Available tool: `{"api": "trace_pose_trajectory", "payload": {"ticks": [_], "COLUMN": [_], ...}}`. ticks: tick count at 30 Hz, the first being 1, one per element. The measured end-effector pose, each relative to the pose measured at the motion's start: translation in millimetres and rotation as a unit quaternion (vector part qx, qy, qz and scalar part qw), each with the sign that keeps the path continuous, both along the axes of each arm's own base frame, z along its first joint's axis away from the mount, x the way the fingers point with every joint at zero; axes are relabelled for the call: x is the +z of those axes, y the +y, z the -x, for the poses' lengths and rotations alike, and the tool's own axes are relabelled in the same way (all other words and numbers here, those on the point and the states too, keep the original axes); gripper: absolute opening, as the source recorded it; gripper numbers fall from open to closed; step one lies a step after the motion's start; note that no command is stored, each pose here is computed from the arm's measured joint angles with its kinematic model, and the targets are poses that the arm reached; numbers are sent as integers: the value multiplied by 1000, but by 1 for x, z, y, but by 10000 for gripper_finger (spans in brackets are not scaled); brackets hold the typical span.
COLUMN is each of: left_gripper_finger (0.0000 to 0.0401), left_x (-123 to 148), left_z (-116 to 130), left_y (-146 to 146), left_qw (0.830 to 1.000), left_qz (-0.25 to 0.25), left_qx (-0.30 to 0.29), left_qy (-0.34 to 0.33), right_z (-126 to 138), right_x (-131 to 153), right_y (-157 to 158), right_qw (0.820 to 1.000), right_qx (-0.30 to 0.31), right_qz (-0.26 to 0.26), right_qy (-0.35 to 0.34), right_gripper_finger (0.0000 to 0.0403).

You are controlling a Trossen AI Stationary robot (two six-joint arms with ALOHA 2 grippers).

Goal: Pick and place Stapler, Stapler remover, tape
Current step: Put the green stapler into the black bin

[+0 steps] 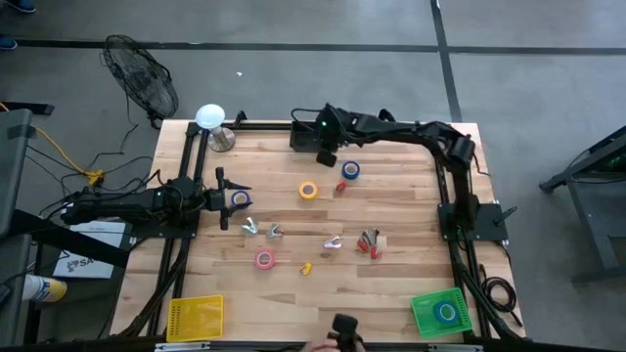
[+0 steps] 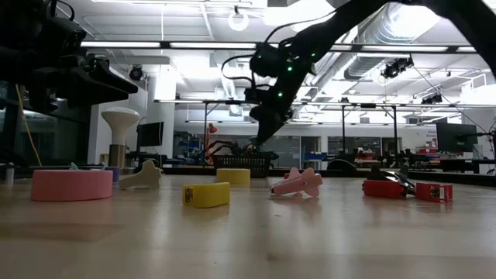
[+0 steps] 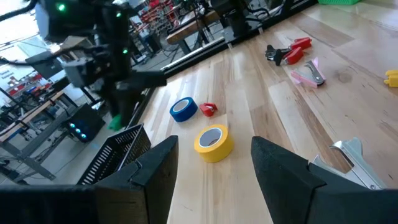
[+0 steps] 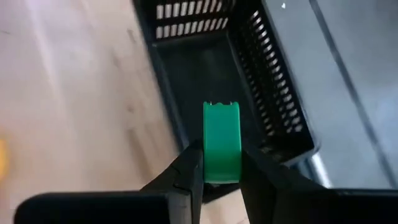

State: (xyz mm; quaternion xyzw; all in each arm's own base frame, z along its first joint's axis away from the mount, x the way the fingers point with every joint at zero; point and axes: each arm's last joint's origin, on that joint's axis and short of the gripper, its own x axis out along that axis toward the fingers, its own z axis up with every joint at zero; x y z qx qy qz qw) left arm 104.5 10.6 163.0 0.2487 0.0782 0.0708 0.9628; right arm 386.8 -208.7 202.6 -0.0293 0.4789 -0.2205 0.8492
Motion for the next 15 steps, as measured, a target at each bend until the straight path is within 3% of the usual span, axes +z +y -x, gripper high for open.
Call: {"api": "trace_pose_trajectory", "payload": {"ticks": [6, 15], "left_gripper_finger": [197, 197], "left_x": [0, 0], "left_z": [0, 0], "left_y": [0, 0], "left_qw": [1000, 1000], "left_qz": [0, 0], "left_qx": [0, 0], "left_qy": [0, 0], "right_z": [-8, 1], "right_x": [-2, -4], "right_y": [-22, -36], "right_qw": [1000, 999], "right_qx": [15, -32], "right_qz": [12, -24], "right_qy": [15, 13], "right_gripper_finger": [74, 75]}}
